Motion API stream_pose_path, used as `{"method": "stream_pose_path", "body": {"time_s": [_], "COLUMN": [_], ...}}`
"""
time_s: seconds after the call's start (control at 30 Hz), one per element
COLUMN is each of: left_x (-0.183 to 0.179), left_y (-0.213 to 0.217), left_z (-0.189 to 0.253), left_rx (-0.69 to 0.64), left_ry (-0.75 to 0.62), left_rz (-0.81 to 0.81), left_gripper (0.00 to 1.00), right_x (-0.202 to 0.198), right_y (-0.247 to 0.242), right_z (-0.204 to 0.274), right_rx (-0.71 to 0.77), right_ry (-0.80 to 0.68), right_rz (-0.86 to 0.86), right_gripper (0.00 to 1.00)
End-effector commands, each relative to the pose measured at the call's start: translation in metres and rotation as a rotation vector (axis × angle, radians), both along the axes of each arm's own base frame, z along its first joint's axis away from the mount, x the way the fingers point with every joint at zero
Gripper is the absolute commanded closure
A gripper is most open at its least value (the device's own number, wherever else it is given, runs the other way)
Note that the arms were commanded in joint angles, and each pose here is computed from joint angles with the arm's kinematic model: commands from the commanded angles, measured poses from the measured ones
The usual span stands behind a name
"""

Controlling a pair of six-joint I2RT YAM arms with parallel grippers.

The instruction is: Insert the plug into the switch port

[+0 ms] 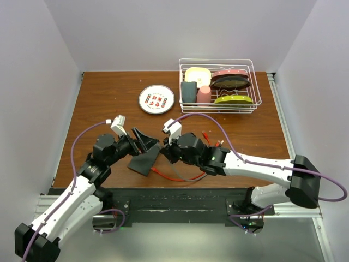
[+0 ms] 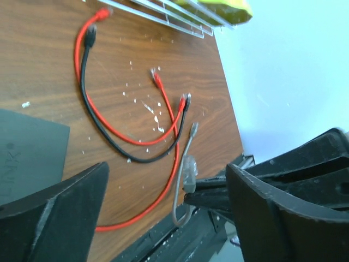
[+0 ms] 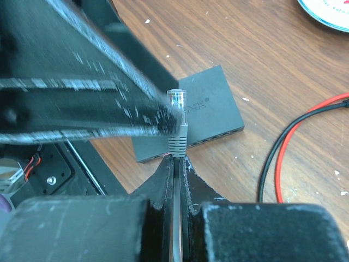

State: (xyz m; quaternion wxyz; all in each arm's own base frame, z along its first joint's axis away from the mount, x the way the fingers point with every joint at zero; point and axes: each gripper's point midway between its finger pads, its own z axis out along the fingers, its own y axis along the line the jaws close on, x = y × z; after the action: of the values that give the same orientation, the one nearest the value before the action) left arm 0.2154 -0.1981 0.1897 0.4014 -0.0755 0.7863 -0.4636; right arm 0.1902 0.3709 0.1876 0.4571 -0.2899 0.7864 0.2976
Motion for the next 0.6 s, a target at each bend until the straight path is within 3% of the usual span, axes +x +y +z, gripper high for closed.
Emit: {"method": "stream_pose_path", "body": {"time_s": [0.0,0.33,0.57], "left_x": [0.008,0.014,0.031], "left_y": [0.009,0.009,0.016], "left_z": [0.036,0.031,-0.001], "left_rx": [0.033,0.059,0.191], "left_ry": [-0.116,-0.142,-0.078], "left_rz": [0.043,0.049,0.083], "left_gripper": [0.01,0.0,0.0], "right_x": [-0.004,-0.014,-0.016], "right_y": [-0.008,-0.016,-0.016], "right_z": [0.005,-0.02,-0.048], "right_rx": [-0.008,-0.107,-0.191], "right_ry": [-0.039,-0.046,-0.029], "right_rz": [0.034,0.115,0.153], "right_gripper": [1.0,1.0,1.0]}}
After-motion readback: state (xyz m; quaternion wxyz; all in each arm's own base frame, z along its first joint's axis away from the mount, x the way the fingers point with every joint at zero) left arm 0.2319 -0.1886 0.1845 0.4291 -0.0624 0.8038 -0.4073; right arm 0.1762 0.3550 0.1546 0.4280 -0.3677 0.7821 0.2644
